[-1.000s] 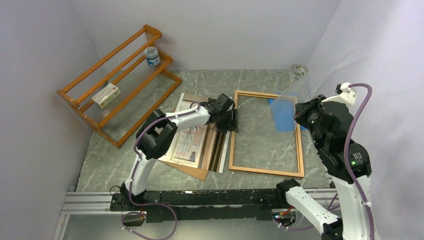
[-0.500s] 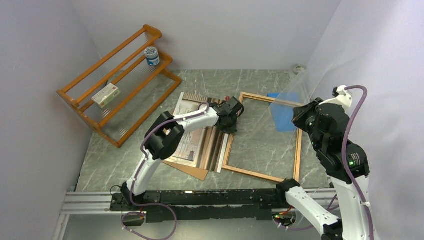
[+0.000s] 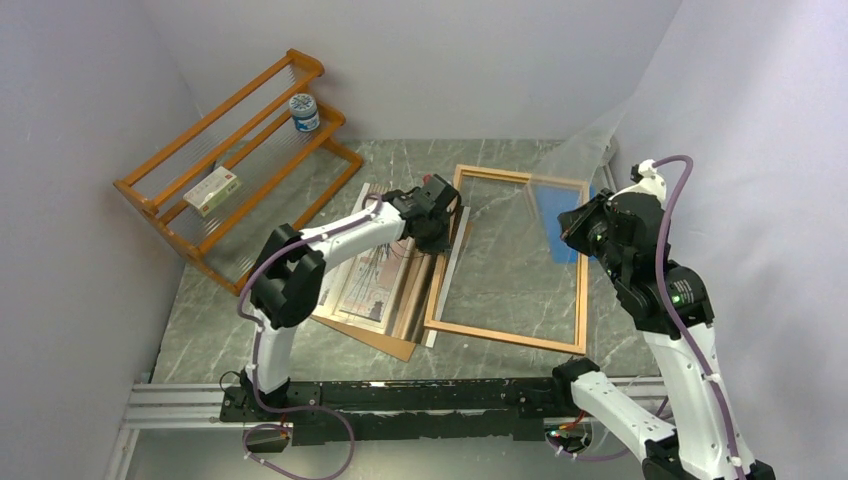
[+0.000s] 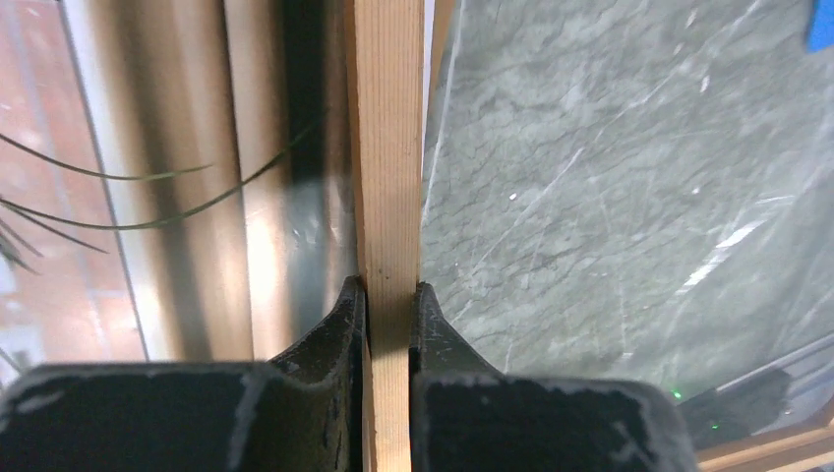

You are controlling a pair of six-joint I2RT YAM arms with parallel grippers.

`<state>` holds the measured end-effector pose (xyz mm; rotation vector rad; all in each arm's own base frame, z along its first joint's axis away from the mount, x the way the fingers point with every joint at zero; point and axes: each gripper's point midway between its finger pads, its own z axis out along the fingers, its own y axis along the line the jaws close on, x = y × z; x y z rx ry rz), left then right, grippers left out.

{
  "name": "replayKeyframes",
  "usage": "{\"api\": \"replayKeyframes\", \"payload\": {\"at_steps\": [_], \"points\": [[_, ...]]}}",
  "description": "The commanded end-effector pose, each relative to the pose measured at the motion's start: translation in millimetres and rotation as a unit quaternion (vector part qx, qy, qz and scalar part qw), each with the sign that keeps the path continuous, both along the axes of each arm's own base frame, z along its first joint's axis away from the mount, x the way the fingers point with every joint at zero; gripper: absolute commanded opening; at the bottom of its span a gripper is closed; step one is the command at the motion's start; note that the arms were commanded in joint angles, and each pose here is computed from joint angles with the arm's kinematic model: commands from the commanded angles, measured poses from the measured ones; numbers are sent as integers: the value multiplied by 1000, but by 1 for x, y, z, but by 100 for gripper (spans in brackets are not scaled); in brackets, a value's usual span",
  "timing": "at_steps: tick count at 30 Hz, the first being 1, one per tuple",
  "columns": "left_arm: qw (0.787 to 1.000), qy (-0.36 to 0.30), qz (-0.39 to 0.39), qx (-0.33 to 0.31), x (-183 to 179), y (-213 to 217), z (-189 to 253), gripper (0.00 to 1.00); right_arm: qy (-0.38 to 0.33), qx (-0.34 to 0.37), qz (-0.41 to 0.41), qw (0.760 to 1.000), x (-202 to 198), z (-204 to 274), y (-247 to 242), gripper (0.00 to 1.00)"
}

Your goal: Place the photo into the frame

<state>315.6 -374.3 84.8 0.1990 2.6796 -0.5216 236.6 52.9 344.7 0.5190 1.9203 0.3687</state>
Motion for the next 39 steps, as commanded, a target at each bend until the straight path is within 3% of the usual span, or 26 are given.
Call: {"api": "replayKeyframes", "payload": {"at_steps": [1, 11, 18, 19, 23, 25, 29, 34, 39], "points": [[996, -50, 11, -67, 13, -9, 61, 3, -49, 35, 28, 998, 12, 23, 16, 0], [998, -4, 56, -13, 7, 49, 11, 3, -37, 78, 113, 990, 27, 6, 57, 0], [997, 2, 80, -4, 3, 84, 2, 3, -52, 126, 198, 971, 38, 7, 96, 0], [997, 6, 82, -2, 2, 88, 3, 5, -52, 132, 210, 967, 40, 8, 101, 0], [996, 7, 93, -10, -2, 99, 13, 53, -56, 156, 237, 957, 48, 8, 116, 0], [995, 6, 102, -21, -2, 107, 19, 63, -54, 170, 254, 951, 51, 6, 125, 0], [991, -4, 129, -22, 2, 132, 31, 68, -42, 192, 271, 942, 59, -8, 137, 0], [987, -7, 163, -14, 4, 163, 33, 65, -36, 211, 279, 936, 61, -29, 143, 0], [983, -7, 182, -18, 5, 180, 28, 65, 2, 190, 241, 952, 61, -88, 131, 0]]}}
